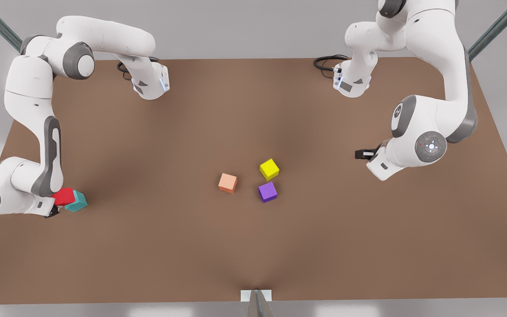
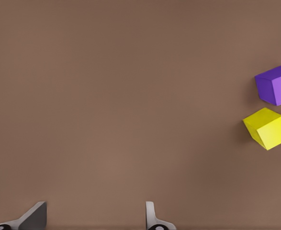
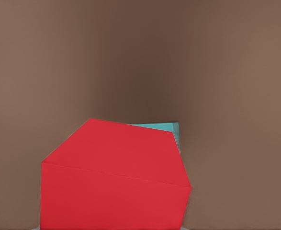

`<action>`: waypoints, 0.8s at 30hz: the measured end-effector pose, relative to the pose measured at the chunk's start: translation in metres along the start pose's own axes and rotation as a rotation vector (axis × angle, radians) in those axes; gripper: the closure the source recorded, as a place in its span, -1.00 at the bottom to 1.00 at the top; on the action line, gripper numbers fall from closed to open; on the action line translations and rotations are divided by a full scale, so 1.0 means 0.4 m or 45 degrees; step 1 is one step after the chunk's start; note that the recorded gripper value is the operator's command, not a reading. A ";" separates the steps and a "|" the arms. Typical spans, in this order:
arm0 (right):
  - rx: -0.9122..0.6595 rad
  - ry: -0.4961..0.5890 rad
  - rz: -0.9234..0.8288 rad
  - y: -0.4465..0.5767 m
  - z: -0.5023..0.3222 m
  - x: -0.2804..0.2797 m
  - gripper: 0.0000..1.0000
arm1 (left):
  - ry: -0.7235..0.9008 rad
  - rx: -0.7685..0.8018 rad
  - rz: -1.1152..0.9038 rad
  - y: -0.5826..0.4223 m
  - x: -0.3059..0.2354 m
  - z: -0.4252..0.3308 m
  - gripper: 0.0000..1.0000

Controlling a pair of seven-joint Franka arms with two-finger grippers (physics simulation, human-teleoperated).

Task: Pick up red wooden cube and pass to hand red wooden cube and place in blue wooden cube

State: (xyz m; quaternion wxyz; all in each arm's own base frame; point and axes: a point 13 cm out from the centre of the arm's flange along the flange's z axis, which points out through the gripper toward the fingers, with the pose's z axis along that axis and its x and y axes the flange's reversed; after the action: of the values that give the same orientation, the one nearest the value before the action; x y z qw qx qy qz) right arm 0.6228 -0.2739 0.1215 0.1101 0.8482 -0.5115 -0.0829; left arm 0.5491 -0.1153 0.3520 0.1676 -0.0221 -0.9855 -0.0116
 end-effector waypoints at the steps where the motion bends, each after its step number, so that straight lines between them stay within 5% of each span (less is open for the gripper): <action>1: -0.001 -0.002 -0.002 0.002 0.007 -0.001 -0.11 | 0.000 0.000 -0.001 0.001 0.000 0.000 -1.00; 4: 0.002 -0.003 -0.007 0.005 0.018 0.000 -0.19 | 0.000 0.000 -0.004 0.001 -0.001 0.001 -1.00; 6: 0.006 -0.005 -0.012 0.006 0.020 -0.003 -1.00 | -0.001 0.000 -0.005 0.001 -0.001 0.000 -1.00; 24: 0.025 -0.032 -0.041 -0.005 0.011 -0.033 -1.00 | 0.008 -0.002 -0.013 0.003 -0.005 0.010 -1.00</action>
State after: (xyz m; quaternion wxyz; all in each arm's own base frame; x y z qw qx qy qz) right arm 0.6173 -0.2615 0.1173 0.0942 0.8562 -0.4999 -0.0903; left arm 0.5499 -0.1139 0.3474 0.1707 -0.0170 -0.9851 -0.0134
